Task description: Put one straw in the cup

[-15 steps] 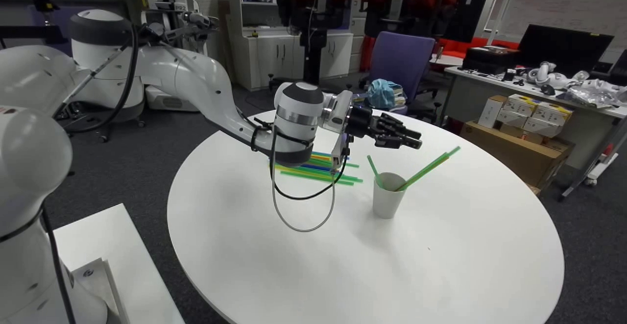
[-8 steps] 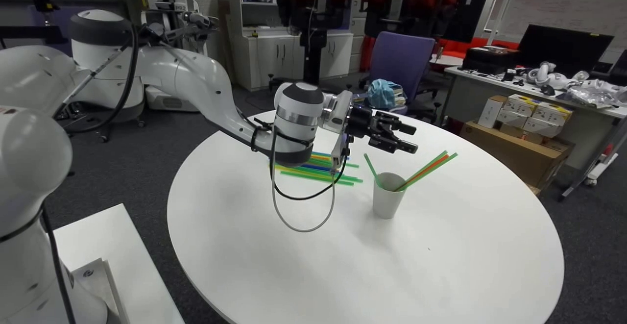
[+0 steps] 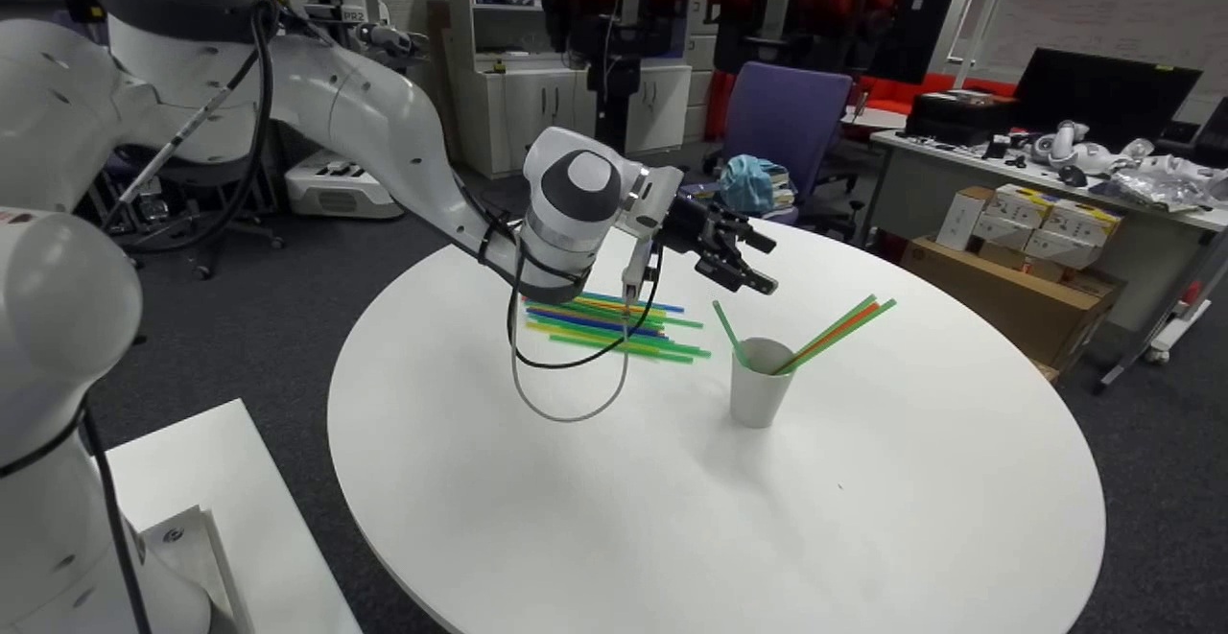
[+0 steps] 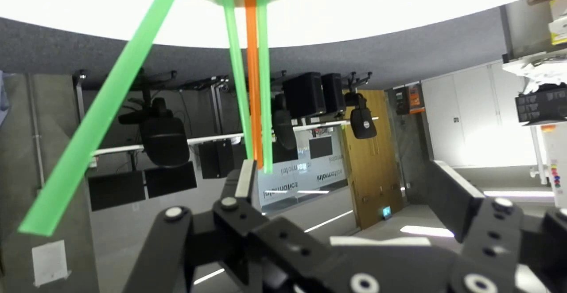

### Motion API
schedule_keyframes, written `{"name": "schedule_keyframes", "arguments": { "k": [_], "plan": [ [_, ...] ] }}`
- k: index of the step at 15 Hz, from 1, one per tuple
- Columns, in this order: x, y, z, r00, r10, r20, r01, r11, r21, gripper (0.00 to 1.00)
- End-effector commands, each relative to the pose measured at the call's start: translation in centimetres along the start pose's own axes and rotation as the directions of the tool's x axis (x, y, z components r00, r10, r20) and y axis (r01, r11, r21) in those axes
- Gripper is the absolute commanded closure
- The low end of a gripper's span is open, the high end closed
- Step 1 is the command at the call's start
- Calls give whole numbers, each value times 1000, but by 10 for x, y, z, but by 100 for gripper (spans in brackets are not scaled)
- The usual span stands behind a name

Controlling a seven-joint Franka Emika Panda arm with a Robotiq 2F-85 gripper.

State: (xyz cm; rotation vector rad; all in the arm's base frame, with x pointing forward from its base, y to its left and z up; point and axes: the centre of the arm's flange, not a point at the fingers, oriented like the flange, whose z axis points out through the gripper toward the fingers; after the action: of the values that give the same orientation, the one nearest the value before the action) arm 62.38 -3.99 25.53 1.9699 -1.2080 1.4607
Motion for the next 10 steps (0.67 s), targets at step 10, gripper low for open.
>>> {"name": "schedule_keyframes", "arguments": {
  "k": [10],
  "plan": [
    [41,-31,-53,886,38,462,-125,979,159,0]
  ]
}}
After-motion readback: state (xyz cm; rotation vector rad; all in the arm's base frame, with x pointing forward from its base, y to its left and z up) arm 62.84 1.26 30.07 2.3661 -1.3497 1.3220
